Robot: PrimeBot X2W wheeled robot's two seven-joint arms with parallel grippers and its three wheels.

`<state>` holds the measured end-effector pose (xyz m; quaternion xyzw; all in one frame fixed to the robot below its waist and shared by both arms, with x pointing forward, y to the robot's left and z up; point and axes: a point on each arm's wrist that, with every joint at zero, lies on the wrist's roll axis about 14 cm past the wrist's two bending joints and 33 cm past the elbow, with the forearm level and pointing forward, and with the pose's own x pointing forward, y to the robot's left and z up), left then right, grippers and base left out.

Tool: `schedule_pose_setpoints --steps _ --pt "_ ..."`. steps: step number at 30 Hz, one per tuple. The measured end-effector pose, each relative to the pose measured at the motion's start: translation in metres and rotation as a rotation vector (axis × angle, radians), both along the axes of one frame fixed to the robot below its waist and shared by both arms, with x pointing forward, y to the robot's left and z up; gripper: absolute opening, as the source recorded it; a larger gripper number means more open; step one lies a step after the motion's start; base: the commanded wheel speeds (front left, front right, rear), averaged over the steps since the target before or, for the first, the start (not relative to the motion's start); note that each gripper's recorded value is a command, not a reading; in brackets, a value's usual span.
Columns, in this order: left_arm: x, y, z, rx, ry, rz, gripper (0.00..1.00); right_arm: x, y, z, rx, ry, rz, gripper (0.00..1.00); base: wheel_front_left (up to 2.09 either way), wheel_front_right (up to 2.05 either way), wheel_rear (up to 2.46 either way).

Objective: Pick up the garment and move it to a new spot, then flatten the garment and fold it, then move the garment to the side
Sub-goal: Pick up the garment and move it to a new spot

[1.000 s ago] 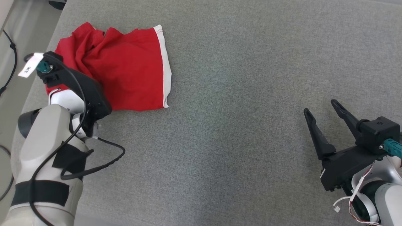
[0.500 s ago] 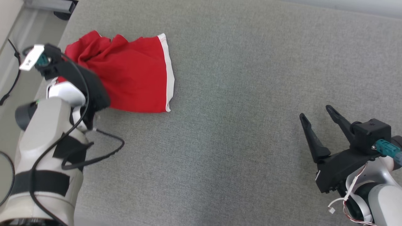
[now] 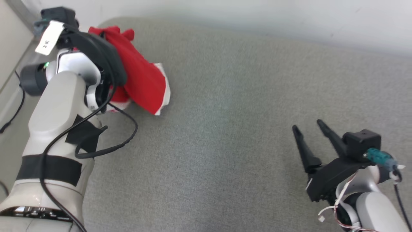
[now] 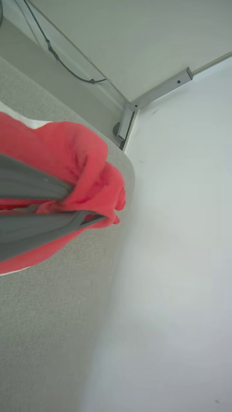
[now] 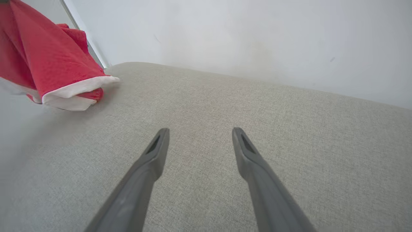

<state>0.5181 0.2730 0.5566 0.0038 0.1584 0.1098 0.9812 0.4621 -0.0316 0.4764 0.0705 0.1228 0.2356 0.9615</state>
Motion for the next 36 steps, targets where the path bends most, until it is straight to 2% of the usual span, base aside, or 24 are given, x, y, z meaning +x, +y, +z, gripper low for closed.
schedule_pose_setpoints --steps 9,13,18,22,24,25,30,36 --pt "0.000 -0.059 0.070 0.079 -0.185 -0.203 0.00 -0.020 -0.007 0.028 0.028 -0.062 -0.040 1.00 0.00 0.00 0.00" --pt "0.000 -0.096 0.096 0.123 -0.262 -0.323 0.00 -0.031 -0.016 0.037 0.035 -0.085 -0.069 1.00 0.00 0.00 0.00" --pt "-0.004 -0.146 0.122 0.128 -0.354 -0.455 0.00 -0.048 -0.038 0.039 0.031 -0.091 -0.125 1.00 0.00 0.00 0.00" --pt "-0.012 -0.193 0.131 0.138 -0.402 -0.582 0.00 -0.057 -0.060 0.048 0.034 -0.123 -0.185 1.00 0.00 0.00 0.00" --pt "-0.027 -0.240 0.133 0.116 -0.436 -0.715 0.00 -0.064 -0.075 0.052 0.035 -0.137 -0.227 1.00 0.00 0.00 0.00" --pt "-0.027 -0.240 0.133 0.116 -0.436 -0.715 0.00 -0.064 -0.075 0.052 0.035 -0.137 -0.227 1.00 0.00 0.00 0.00" --pt "-0.054 -0.308 0.130 0.091 -0.460 -0.912 0.00 -0.078 -0.100 0.052 0.034 -0.139 -0.299 1.00 0.00 0.00 0.00" --pt "-0.082 -0.367 0.118 0.067 -0.447 -1.081 0.00 -0.091 -0.131 0.060 0.038 -0.168 -0.391 1.00 0.00 0.00 0.00"
